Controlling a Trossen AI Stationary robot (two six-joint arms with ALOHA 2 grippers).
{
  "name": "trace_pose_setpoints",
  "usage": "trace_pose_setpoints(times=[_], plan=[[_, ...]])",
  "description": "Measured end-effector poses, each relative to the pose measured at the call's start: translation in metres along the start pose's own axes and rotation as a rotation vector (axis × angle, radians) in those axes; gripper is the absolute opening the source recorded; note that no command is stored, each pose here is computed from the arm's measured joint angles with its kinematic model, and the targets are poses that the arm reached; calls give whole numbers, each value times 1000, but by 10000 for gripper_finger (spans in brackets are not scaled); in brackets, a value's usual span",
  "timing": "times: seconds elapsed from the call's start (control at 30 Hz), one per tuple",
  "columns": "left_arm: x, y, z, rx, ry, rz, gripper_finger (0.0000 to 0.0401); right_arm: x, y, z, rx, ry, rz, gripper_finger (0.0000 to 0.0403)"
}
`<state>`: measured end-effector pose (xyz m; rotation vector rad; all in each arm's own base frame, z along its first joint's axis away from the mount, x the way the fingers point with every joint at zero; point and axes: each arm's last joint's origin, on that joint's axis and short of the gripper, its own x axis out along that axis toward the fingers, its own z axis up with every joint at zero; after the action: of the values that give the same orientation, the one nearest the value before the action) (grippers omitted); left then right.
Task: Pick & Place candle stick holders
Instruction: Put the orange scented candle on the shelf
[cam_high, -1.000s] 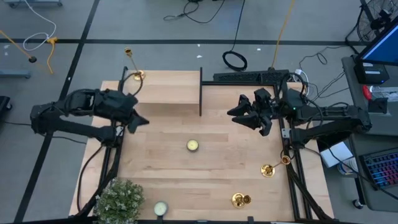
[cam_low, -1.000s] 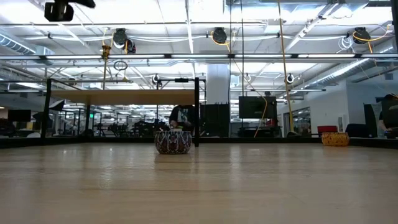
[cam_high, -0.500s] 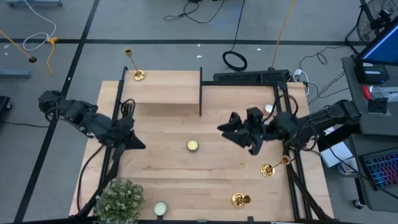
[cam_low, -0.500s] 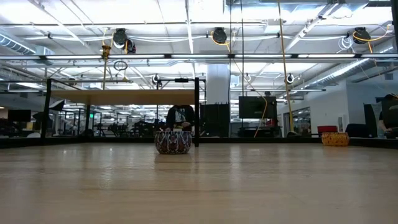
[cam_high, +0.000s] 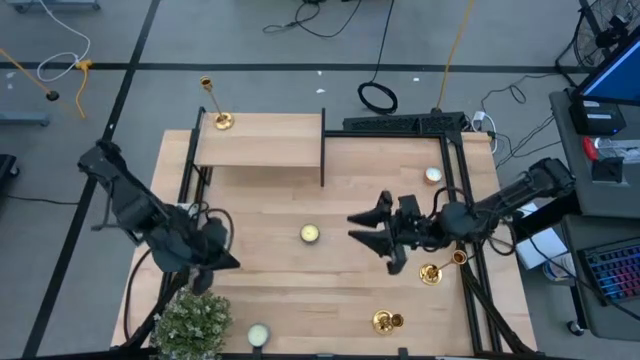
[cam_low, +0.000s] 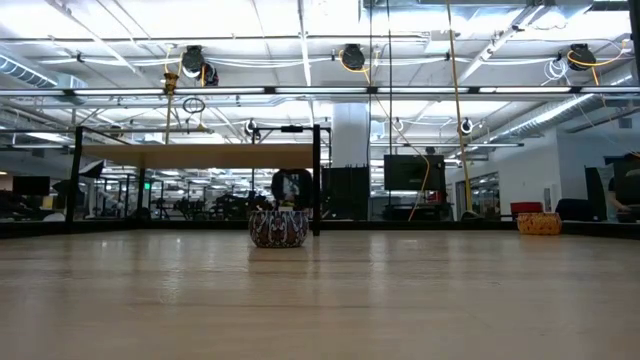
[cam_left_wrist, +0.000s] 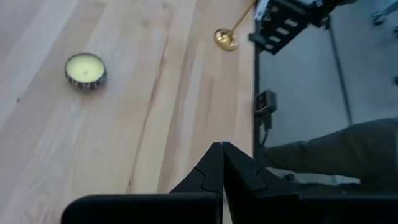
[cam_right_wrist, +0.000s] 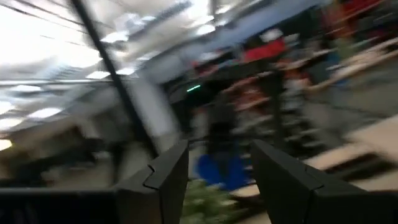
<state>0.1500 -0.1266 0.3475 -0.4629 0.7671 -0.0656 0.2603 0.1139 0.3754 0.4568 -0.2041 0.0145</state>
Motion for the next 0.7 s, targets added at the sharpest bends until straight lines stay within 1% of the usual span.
trace_pose_setpoints(times=[0.07, 0.13, 0.2, 0.3, 0.4, 0.5, 0.63, 0.7], plan=[[7, -4, -3, -10, 10, 23, 2, 1, 3, 6, -71, 46, -89, 168], [14, -7, -6, -18, 20, 42, 3, 1, 9, 16, -105, 85, -165, 171], [18, -10, -9, -30, 28, 55, 4, 0, 11, 18, -134, 172, -225, 177], [21, -12, -12, -40, 31, 64, 2, -5, 15, 21, -142, 246, -297, 187], [21, -13, -13, -39, 29, 72, 4, -12, 13, 16, -135, 340, -333, 201], [20, -13, -14, -41, 29, 73, 4, -29, 11, 18, -41, 482, -360, 216], [19, -14, -16, -28, 15, 78, 4, -62, 3, 21, 152, 753, -420, 227], [19, -14, -16, -19, 9, 85, 7, -77, -2, 21, 220, 865, -472, 228]])
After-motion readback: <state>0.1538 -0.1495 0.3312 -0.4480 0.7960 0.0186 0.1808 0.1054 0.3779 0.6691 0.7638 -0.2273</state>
